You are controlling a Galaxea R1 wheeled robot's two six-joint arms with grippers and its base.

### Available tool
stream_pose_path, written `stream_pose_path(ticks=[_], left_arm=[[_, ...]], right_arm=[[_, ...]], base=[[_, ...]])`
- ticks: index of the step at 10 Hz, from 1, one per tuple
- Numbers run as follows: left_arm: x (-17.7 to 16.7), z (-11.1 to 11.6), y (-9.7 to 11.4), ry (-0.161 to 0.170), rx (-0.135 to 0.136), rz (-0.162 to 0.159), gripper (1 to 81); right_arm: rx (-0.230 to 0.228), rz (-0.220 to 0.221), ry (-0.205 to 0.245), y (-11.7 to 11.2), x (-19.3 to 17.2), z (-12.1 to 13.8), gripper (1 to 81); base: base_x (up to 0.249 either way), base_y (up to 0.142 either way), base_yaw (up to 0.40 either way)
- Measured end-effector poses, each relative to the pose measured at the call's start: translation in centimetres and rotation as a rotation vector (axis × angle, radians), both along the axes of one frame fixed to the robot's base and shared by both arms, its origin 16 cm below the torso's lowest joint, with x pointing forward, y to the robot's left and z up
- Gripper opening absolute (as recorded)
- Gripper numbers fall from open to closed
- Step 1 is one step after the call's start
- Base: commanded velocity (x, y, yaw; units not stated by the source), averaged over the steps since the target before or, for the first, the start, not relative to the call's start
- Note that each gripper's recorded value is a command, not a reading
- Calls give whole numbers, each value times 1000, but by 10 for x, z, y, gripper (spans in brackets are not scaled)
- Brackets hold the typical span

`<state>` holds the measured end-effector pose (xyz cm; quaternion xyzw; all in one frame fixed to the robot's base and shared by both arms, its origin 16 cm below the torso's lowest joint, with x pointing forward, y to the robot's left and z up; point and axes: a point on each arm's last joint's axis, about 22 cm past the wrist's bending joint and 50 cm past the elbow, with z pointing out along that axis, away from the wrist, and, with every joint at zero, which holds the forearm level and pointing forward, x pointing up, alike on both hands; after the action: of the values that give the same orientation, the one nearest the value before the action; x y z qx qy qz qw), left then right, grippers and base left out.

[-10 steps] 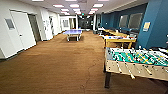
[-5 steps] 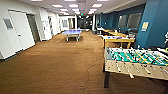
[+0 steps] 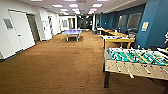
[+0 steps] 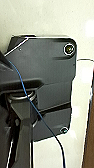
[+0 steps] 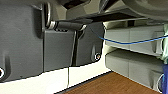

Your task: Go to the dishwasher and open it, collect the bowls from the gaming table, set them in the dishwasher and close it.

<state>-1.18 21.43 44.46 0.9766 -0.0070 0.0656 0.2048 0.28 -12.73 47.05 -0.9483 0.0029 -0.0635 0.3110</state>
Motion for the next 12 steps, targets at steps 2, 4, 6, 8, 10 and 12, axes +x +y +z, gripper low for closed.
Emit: stream_pose_path(ticks=[2, 4, 6, 8, 10, 12], left_arm=[[-20, -1, 4, 23, 10, -2, 811], [4, -1, 5, -8, 9, 1, 811], [0, -1, 5, -3, 9, 1, 811], [-5, -1, 5, 4, 10, 0, 811], [-4, -1, 5, 3, 10, 1, 811], [-5, -1, 3, 3, 8, 1, 811]], right_arm=[[-5, 3, 18, -1, -18, -1, 811], [-1, 0, -11, 0, 7, 0, 811], [-1, 1, -1, 0, -2, 0, 811], [-2, 2, 3, 0, -5, -1, 811], [-2, 2, 3, 0, -5, -1, 811], [-6, 2, 4, -2, -5, -1, 811]], base=[[139, 0, 0], [153, 0, 0], [162, 0, 0], [169, 0, 0], [177, 0, 0], [192, 101, 0]])
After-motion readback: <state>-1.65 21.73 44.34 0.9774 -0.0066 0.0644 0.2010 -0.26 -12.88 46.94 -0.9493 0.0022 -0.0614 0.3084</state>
